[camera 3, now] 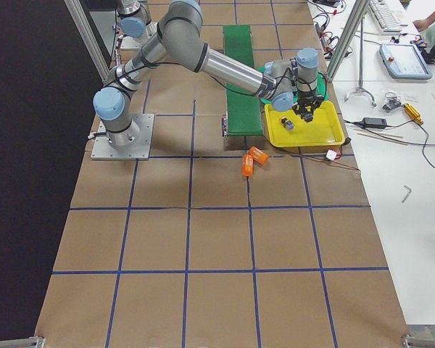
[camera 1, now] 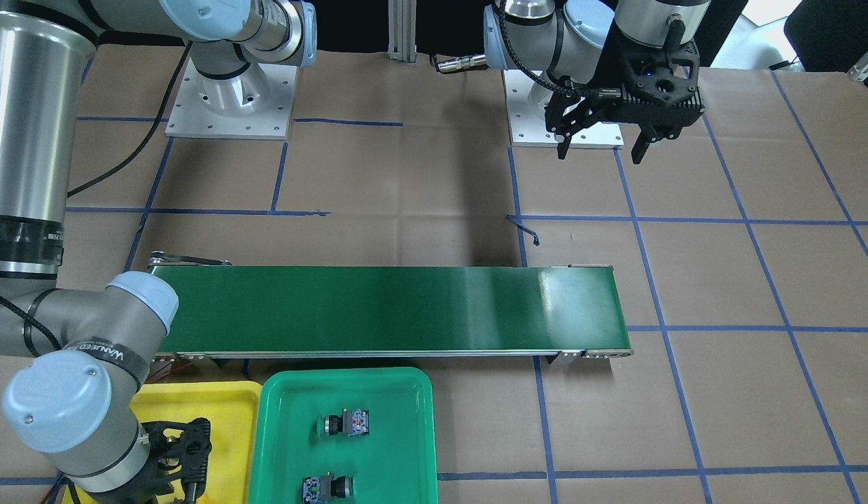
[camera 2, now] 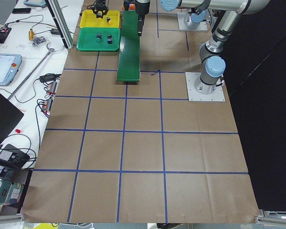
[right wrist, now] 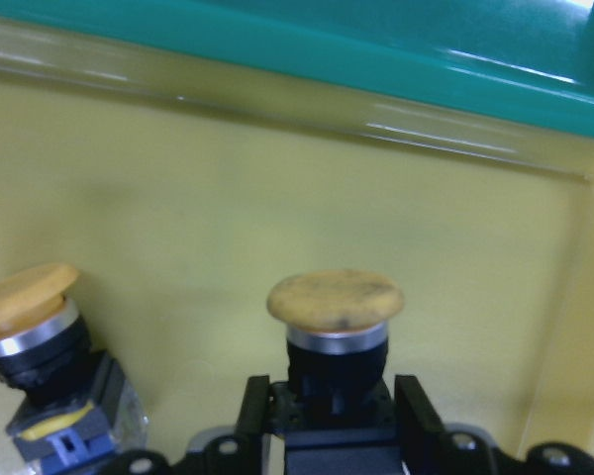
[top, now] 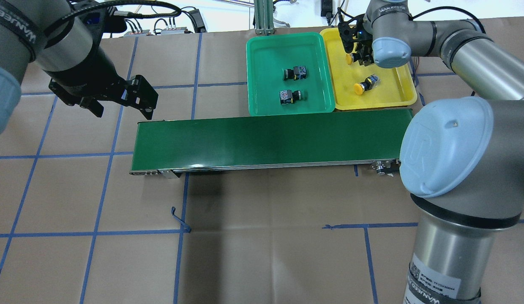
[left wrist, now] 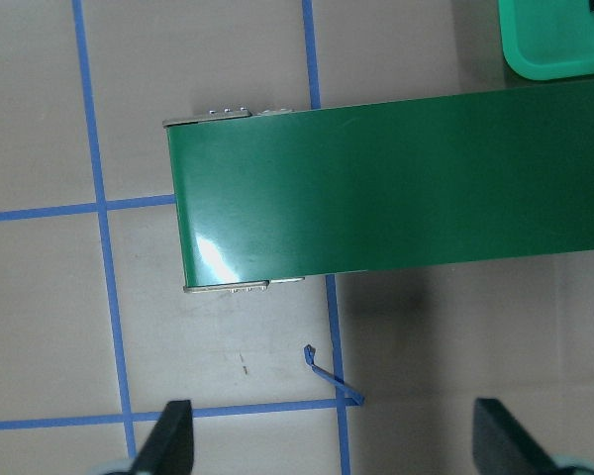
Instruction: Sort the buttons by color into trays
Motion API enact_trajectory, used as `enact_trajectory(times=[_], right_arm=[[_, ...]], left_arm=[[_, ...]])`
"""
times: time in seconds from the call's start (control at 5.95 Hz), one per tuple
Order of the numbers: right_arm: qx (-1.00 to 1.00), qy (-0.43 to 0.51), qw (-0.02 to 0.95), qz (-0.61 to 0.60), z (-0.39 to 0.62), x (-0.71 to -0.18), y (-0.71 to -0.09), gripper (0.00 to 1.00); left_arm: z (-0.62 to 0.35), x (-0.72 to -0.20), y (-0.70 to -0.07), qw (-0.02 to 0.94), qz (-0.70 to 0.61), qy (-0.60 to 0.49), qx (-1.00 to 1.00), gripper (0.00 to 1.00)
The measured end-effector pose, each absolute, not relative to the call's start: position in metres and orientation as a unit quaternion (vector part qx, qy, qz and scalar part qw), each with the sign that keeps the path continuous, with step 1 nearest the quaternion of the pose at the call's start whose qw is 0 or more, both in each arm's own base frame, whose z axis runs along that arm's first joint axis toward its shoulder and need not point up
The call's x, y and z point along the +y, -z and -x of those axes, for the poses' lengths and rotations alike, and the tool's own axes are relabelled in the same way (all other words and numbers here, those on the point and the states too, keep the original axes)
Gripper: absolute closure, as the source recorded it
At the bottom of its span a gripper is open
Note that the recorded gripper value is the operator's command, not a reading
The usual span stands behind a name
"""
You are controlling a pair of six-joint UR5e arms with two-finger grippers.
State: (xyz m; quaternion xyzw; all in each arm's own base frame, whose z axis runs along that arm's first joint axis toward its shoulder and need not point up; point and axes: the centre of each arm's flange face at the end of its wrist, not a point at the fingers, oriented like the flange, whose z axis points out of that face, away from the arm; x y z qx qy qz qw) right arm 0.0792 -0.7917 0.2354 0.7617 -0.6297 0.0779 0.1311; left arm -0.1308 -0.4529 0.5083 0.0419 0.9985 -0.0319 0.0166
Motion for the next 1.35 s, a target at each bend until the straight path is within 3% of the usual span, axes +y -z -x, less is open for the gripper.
enact_trajectory(times=[0.67, 1.35], right_arm=[[-0.752, -0.049, 0.074, -0.653, -0.084, -0.728, -0.348, 0.0], [-0.934, -0.051, 0.037, -0.351, -0.111, -0.548, -0.459, 0.0]], left_arm=[[0.13, -0.453, -0.509, 0.017, -0.041, 0.032, 0.998, 0.01], [0.13, -0.453, -0.51, 0.018, -0.041, 0.033, 0.998, 0.01]])
